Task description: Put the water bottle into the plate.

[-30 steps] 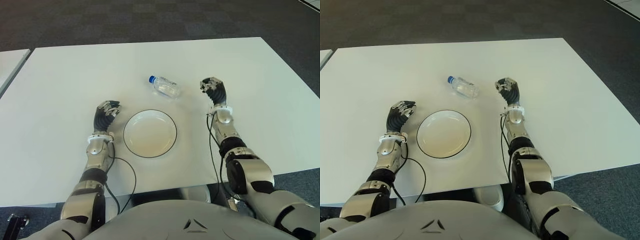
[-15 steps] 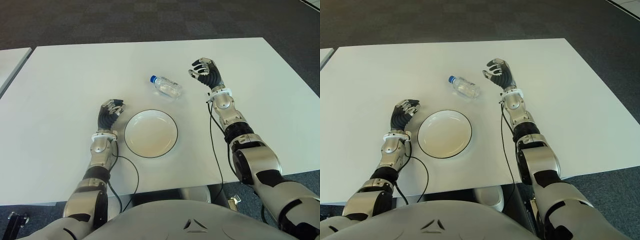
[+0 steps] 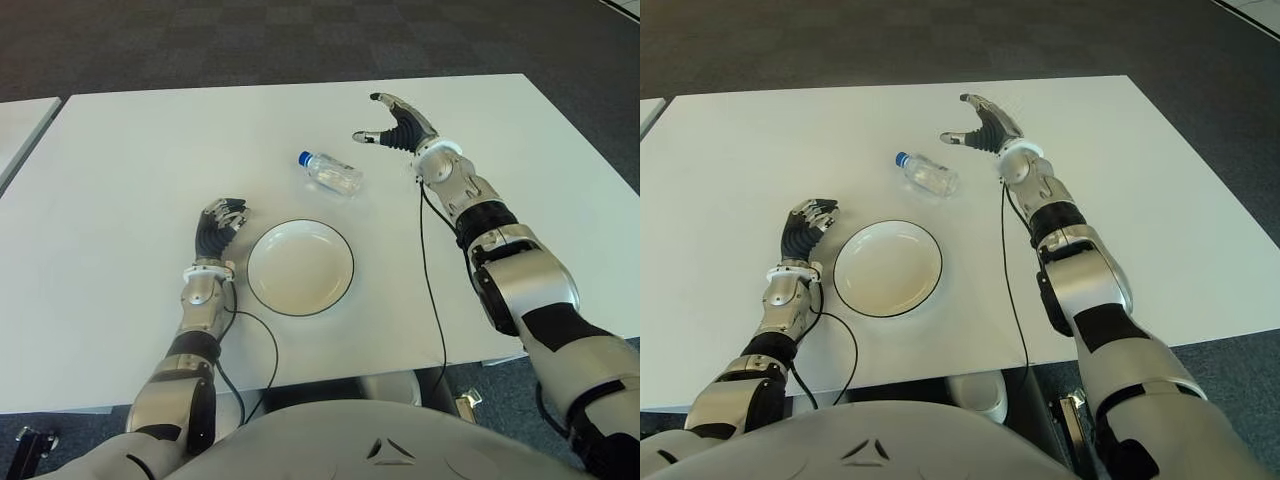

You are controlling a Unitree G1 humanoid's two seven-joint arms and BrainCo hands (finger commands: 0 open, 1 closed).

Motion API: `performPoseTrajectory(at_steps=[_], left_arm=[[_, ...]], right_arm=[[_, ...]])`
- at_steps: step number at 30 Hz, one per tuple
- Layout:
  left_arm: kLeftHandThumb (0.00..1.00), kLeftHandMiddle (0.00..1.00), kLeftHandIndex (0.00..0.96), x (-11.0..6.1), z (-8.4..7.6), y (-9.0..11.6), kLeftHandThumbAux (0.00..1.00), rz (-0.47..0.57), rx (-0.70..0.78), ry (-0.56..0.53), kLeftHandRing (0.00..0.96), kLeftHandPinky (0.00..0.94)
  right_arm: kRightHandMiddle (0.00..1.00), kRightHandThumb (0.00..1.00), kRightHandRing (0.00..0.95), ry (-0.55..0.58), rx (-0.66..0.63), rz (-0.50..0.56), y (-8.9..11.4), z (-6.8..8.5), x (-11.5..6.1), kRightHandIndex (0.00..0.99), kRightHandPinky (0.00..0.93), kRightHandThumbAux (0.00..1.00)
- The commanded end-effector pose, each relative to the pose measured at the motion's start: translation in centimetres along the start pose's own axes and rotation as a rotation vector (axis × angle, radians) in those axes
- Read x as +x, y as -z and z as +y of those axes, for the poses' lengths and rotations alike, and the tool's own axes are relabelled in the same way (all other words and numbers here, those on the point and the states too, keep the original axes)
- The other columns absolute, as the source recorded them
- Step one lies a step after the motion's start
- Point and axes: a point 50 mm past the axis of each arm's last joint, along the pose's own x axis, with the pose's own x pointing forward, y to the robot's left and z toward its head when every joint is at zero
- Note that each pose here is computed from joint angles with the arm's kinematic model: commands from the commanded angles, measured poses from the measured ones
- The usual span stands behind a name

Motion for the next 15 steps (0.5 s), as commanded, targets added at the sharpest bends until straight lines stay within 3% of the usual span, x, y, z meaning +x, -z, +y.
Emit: performPoseTrajectory(at_steps=[1, 6, 15], left_arm=[[0.694, 0.342, 0.41, -1.1, 0.1, 1.7, 0.724, 0.093, 0.013, -0.002, 0.321, 0.322], [0.696, 0.344, 0.411, -1.1, 0.2, 1.7, 0.724, 0.091, 0.011, -0.006, 0.322, 0.328], [0.698, 0.345, 0.411, -1.1, 0.3, 1.8, 0.724, 0.1, 0.006, -0.019, 0.327, 0.338]], right_arm=[[0.0, 0.427, 0.0, -0.084, -0.137, 0.06, -0.8, 1.3, 0.7, 0.0, 0.0, 0.359], [0.0, 0.468, 0.0, -0.123, -0.237, 0.1, -0.9, 1.7, 0.9, 0.0, 0.0, 0.293], [0.0, 0.55, 0.0, -0.176, -0.344, 0.184, 0.2, 2.9, 0.5, 0.0, 0.0, 0.264]])
